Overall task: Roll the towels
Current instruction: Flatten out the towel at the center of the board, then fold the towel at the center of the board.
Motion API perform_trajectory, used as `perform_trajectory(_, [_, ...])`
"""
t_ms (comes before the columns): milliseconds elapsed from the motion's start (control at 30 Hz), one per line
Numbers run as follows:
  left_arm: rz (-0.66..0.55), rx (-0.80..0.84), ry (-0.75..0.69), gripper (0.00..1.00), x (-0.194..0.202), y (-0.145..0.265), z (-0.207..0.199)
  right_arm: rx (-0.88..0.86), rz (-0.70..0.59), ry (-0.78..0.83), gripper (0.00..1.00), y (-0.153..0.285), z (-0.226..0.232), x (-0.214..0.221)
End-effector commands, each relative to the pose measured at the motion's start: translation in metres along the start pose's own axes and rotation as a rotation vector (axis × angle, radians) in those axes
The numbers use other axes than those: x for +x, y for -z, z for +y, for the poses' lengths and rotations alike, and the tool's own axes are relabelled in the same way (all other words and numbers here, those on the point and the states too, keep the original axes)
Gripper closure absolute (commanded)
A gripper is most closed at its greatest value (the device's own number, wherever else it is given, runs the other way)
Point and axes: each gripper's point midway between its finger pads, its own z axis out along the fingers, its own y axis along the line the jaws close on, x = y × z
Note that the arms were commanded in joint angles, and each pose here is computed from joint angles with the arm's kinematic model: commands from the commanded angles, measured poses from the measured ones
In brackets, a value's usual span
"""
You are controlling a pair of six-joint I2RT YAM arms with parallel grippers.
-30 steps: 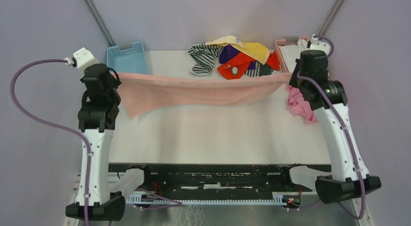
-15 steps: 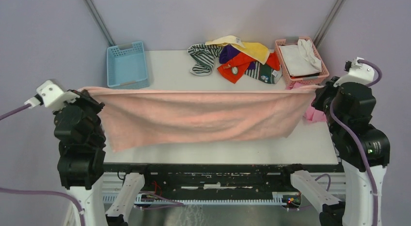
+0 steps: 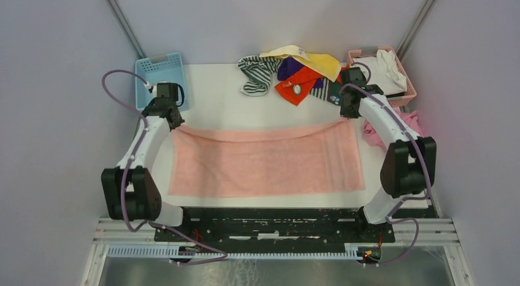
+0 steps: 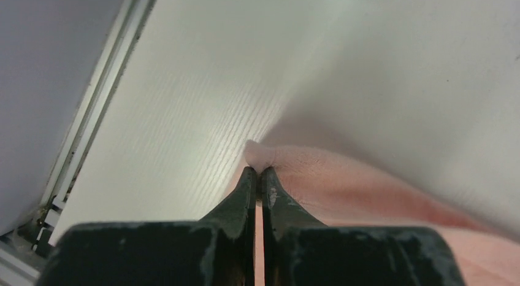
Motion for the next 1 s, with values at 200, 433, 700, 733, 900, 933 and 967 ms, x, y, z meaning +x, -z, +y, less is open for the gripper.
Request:
perform_trajectory(200, [-0.011,0.07,0.166,0.97,-0.064,-0.087,-0.04,-0.063,-0.05,-0.067,1.0,-0.087,0.025,-0.076])
perform_trajectory(433, [-0.005,0.099,0.175,0.97,-0.069,-0.095,-0.046,-0.066,-0.034,-0.112,1.0,-0.09,0.003,-0.082])
perform_trajectory(700, [0.043,0.059,0.196,0.97,-0.035,-0.076,-0.021,-0.067,0.077,-0.211,1.0,-0.077,-0.018,-0.023])
perform_trajectory(733, [0.05,0.059,0.194,0.97,-0.031,-0.072,-0.019,-0.064,0.092,-0.225,1.0,-0.075,-0.019,-0.015])
perform_trajectory(900, [0.066,0.038,0.176,0.97,-0.006,-0.049,0.002,-0.045,0.137,-0.317,1.0,-0.046,-0.029,0.021])
perform_trajectory(933, [0.062,0.029,0.187,0.97,0.001,-0.043,0.008,-0.031,0.148,-0.326,1.0,-0.042,-0.033,0.035])
perform_trajectory(967, [0.051,0.02,0.201,0.97,0.005,-0.037,0.013,-0.008,0.146,-0.34,1.0,-0.038,-0.039,0.044])
